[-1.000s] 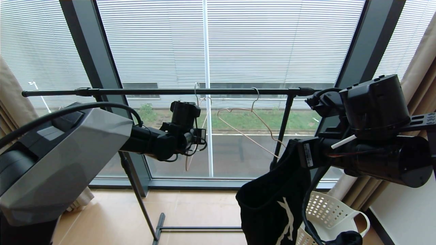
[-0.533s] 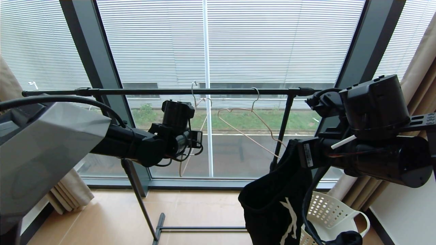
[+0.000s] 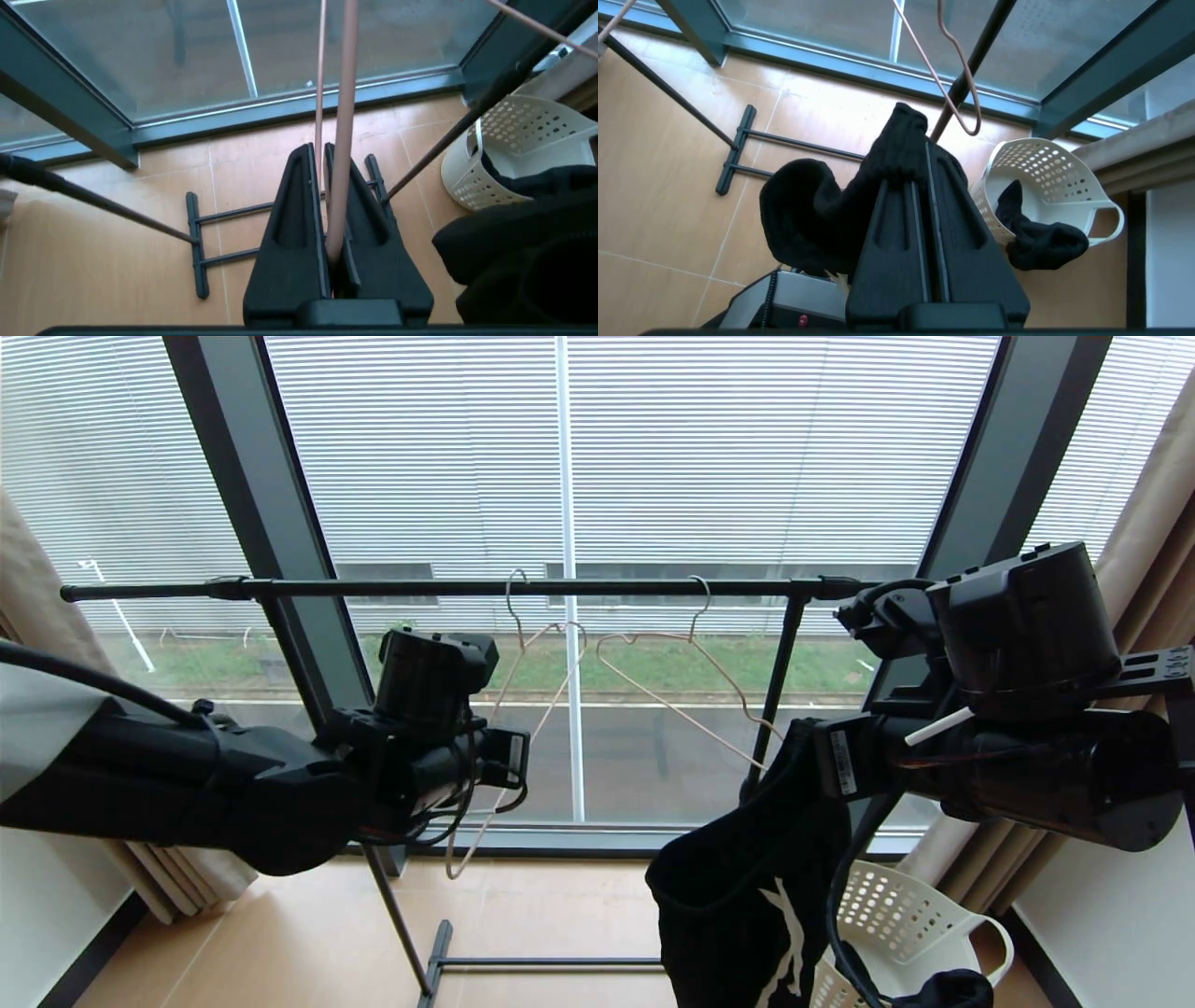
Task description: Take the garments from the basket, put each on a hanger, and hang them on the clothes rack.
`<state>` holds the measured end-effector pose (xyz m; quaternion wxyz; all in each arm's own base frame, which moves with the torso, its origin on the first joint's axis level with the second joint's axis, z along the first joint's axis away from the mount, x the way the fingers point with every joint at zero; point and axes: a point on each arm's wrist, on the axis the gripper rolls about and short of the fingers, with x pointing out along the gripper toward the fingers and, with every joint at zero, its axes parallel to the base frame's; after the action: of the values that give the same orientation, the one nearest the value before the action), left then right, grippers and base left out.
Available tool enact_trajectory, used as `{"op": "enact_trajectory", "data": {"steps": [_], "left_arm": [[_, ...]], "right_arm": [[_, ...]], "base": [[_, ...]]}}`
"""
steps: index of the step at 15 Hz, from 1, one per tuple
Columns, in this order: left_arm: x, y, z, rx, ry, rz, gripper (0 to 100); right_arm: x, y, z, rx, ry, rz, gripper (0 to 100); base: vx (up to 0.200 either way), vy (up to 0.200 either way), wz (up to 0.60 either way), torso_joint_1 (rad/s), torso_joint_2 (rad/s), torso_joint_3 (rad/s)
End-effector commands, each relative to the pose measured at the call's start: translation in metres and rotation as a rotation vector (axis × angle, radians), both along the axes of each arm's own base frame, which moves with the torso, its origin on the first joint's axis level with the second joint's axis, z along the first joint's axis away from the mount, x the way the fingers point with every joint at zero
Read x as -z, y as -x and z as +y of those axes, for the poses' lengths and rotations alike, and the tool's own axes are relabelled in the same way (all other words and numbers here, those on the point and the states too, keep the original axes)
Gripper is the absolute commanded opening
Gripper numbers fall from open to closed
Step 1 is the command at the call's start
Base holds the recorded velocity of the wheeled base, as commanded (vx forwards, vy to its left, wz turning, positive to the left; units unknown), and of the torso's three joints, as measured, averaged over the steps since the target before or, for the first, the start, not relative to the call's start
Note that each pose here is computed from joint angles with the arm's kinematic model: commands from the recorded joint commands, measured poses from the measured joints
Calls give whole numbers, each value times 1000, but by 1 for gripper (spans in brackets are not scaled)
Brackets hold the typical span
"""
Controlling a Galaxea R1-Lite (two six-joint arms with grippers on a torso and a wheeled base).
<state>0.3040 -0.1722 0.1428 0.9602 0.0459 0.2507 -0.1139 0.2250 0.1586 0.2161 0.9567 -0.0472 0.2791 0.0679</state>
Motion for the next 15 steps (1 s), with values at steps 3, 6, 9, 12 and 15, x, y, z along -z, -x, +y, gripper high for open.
{"op": "enact_trajectory", "data": {"steps": [3, 6, 9, 12, 15], "left_arm": [[2, 66, 26, 106, 37, -1, 0], [33, 100, 42, 257, 25, -11, 0], [56, 124, 53, 431, 24, -52, 0], [65, 135, 55, 511, 34, -87, 0], [63, 142, 49, 595, 59, -116, 0]], "right_arm": [[2, 2, 3, -11, 7, 4, 0], [11, -2, 6, 48, 82, -3, 0], [16, -2, 5, 69, 123, -2, 0], [18, -4, 5, 73, 150, -4, 0], [22, -7, 6, 90, 170, 0, 0]], "base": [[0, 0, 0, 0, 0, 0], [0, 0, 0, 0, 0, 0], [0, 0, 0, 0, 0, 0], [0, 0, 0, 0, 0, 0], [0, 0, 0, 0, 0, 0]]}}
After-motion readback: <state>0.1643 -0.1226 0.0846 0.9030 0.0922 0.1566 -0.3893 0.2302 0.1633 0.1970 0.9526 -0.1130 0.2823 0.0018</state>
